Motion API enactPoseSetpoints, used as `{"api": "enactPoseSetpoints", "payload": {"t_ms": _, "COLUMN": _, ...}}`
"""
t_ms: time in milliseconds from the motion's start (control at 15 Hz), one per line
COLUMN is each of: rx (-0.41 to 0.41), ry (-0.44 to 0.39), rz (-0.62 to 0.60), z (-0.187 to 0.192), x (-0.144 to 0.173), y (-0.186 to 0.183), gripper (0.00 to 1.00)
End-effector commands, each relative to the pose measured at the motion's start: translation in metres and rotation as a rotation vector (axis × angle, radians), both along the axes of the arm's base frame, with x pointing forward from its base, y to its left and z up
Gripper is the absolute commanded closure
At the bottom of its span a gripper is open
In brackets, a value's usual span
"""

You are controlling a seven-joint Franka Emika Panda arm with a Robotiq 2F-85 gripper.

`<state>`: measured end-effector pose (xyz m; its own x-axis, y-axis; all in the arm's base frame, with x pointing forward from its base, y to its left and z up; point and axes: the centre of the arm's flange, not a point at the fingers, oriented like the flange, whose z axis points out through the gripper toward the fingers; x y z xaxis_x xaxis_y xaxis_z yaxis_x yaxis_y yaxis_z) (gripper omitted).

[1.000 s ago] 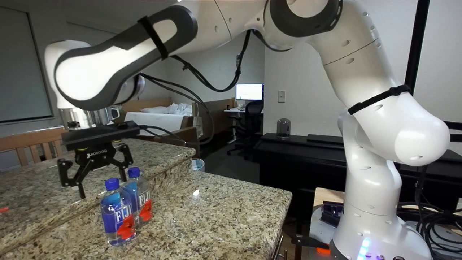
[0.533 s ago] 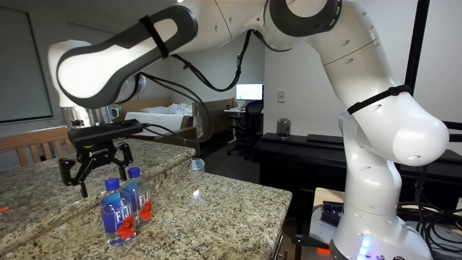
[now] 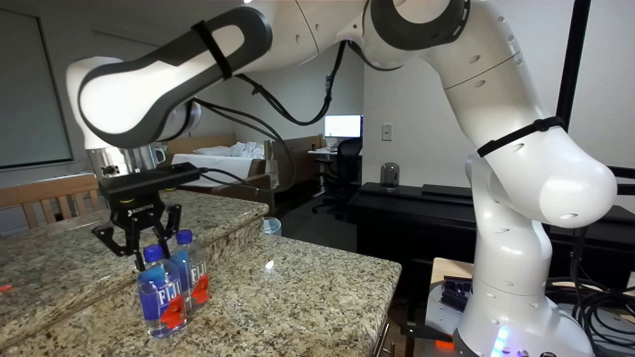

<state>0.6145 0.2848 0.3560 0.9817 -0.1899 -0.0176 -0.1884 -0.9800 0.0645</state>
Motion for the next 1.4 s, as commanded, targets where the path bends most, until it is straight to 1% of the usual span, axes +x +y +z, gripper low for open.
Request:
{"api": "enactPoseSetpoints", "payload": {"t_ms": 0, "rx": 0.0, "ry": 0.027, "rz": 0.018, "z": 0.008, "x": -0.01, "y": -0.008, "gripper": 0.85}}
{"api": "enactPoseSetpoints", "payload": {"t_ms": 67, "rx": 0.001, "ry": 0.023, "rz": 0.018, "z": 0.011, "x": -0.009, "y": -0.008, "gripper": 0.87}}
{"api": "enactPoseSetpoints", "payload": {"t_ms": 133, "rx": -0.004, "ry": 0.031, "rz": 0.018, "z": 0.009, "x": -0.01, "y": -0.008, "gripper": 0.84}}
{"api": "enactPoseSetpoints", "payload": {"t_ms": 333, "rx": -0.006, "ry": 0.032, "rz": 0.018, "z": 0.009, "x": -0.01, "y": -0.008, "gripper": 0.84}}
{"api": "enactPoseSetpoints", "payload": {"t_ms": 933, "rx": 0.032, "ry": -0.031, "rz": 0.036, "z": 0.005, "x": -0.005, "y": -0.009, "gripper": 0.84}}
{"api": "enactPoseSetpoints", "payload": {"t_ms": 1133, "rx": 0.042, "ry": -0.044, "rz": 0.036, "z": 0.004, "x": -0.002, "y": -0.012, "gripper": 0.84}}
{"api": "enactPoseSetpoints", "payload": {"t_ms": 1333, "rx": 0.05, "ry": -0.037, "rz": 0.044, "z": 0.003, "x": 0.001, "y": -0.016, "gripper": 0.84}}
